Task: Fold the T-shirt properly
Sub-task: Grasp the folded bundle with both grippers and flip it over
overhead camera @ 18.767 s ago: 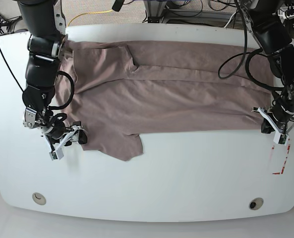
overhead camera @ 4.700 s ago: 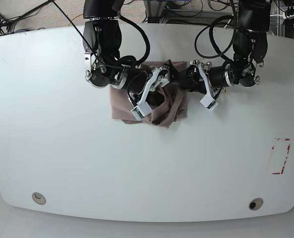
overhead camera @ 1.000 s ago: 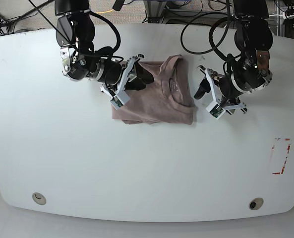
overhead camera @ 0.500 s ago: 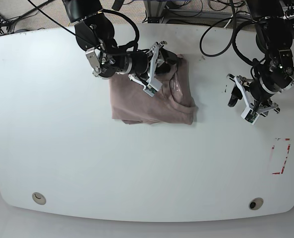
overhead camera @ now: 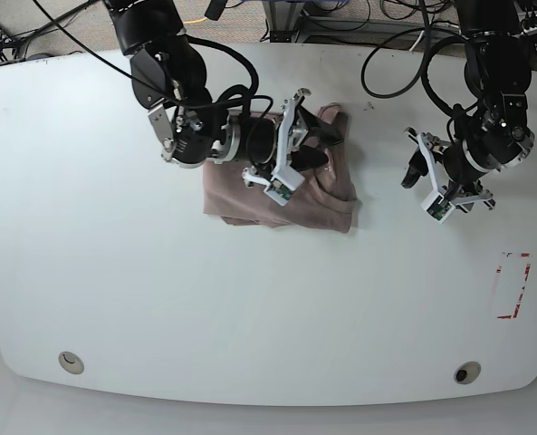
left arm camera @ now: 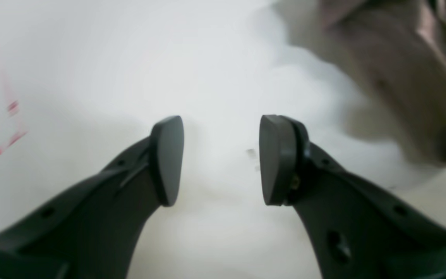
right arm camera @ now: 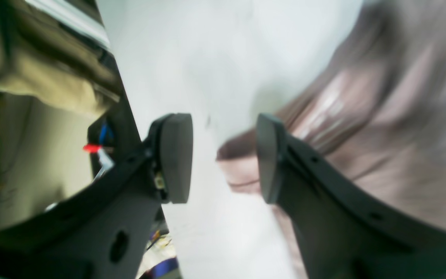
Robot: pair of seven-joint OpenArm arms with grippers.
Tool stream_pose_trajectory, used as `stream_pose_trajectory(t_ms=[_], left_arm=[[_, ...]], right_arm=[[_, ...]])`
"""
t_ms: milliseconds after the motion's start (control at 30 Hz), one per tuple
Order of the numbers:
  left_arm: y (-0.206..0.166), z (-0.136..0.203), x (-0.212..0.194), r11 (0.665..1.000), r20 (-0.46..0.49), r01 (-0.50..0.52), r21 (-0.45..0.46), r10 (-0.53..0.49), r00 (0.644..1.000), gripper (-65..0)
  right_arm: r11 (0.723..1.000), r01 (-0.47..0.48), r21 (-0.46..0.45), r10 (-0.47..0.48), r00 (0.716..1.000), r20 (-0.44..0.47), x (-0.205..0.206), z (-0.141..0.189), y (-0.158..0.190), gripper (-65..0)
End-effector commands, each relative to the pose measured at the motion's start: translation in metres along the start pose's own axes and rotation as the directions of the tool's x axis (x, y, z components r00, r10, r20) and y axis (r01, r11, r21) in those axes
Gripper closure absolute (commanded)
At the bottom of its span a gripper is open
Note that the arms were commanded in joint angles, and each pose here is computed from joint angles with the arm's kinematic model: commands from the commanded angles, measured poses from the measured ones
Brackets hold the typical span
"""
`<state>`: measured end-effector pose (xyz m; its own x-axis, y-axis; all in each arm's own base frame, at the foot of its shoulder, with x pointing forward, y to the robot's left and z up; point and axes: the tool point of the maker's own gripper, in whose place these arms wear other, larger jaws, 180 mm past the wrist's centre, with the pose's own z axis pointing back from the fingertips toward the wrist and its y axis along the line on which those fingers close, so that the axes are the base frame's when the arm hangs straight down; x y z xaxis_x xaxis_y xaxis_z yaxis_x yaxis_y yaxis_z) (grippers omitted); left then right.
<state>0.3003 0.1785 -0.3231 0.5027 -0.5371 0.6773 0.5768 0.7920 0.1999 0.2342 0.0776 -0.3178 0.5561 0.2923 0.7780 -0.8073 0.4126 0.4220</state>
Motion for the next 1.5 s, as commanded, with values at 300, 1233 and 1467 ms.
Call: stream_pose_trajectory(t_ms=[300,1233,1467], left_arm=[[-0.102,-0.03,0.057,0.95,0.13,0.18,-0.255,-0.151,0.98,-29.3],[-0.161,-0.072,0.006,0.899,-0.063,0.264,-0.348,-0.303,0.951,-29.3],[-0.126,-0.075,0.001,0.904,-0.101,0.304,-0.302,-0.347,0.932,-29.3]], right_arm=[[0.952,0.136,-0.275,-0.09,0.981,0.173,0.017,0.108,-0.106,-25.7],[0.857,0.013,-0.516,-0.072,0.993,-0.094,-0.047,0.095,-0.214,-25.4],[0.851,-0.029,-0.524,-0.037,0.993,-0.115,-0.056,0.098,-0.198,-25.4]])
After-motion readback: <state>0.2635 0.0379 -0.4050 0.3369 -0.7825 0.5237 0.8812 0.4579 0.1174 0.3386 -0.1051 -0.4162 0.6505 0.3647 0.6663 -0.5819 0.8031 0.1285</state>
